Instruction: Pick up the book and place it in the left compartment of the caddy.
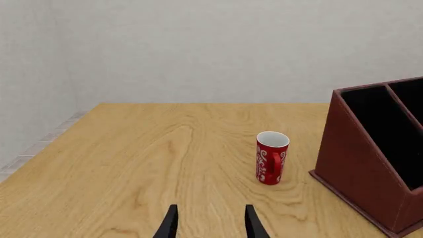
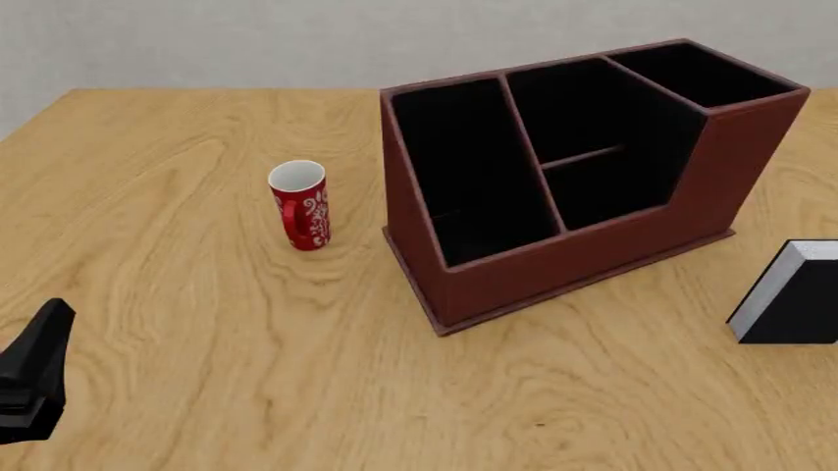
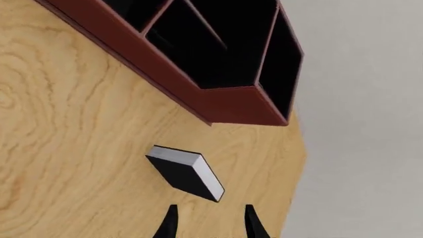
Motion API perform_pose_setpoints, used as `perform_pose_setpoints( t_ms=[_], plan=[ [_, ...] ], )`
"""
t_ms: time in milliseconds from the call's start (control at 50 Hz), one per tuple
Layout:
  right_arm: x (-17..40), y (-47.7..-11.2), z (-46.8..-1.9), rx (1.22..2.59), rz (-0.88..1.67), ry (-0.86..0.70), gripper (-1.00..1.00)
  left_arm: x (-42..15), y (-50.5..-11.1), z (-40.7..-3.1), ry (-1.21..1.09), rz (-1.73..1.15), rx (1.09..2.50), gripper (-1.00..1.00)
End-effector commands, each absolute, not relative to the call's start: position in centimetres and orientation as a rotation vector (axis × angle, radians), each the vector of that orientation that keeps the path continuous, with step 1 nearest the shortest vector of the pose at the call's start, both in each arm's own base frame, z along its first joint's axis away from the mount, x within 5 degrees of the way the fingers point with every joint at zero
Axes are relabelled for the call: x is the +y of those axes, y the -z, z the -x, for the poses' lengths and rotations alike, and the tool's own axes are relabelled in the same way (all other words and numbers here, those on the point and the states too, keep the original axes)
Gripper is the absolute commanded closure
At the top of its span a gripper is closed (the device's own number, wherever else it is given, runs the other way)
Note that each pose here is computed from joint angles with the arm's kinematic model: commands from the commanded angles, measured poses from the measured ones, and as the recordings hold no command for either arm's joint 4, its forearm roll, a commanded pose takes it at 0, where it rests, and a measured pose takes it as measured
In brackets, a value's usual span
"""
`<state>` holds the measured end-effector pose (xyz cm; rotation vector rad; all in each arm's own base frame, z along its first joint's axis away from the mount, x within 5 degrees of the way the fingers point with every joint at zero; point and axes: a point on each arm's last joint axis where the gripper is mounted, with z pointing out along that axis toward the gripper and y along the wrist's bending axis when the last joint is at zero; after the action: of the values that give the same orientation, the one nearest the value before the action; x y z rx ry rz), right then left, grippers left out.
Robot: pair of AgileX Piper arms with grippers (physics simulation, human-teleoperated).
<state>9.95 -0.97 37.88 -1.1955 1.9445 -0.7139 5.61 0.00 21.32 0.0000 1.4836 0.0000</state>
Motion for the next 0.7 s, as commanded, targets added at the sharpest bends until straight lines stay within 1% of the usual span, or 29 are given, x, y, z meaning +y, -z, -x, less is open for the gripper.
perform_pose_setpoints(
  t_ms=[20, 220, 280, 460, 700],
  plan=[
    [-1.5, -38.3, -11.5, 1.947, 1.287, 0.756, -1.0, 0.0, -21.3, -5.6, 0.0, 0.0, 1.484, -1.0],
    [-2.0, -37.6, -13.6, 1.953, 1.364, 0.775, -1.0, 0.0, -21.3, -5.6, 0.0, 0.0, 1.484, -1.0],
    [-2.1, -36.5, -14.0, 1.958, 1.416, 0.776, -1.0, 0.0, -21.3, -5.6, 0.0, 0.0, 1.484, -1.0],
    [-2.3, -34.6, -15.0, 1.951, 1.499, 0.778, -1.0, 0.0, -21.3, -5.6, 0.0, 0.0, 1.484, -1.0],
    [-2.9, -33.9, -15.9, 1.949, 1.566, 0.803, -1.0, 0.0, -21.3, -5.6, 0.0, 0.0, 1.484, -1.0]
  ],
)
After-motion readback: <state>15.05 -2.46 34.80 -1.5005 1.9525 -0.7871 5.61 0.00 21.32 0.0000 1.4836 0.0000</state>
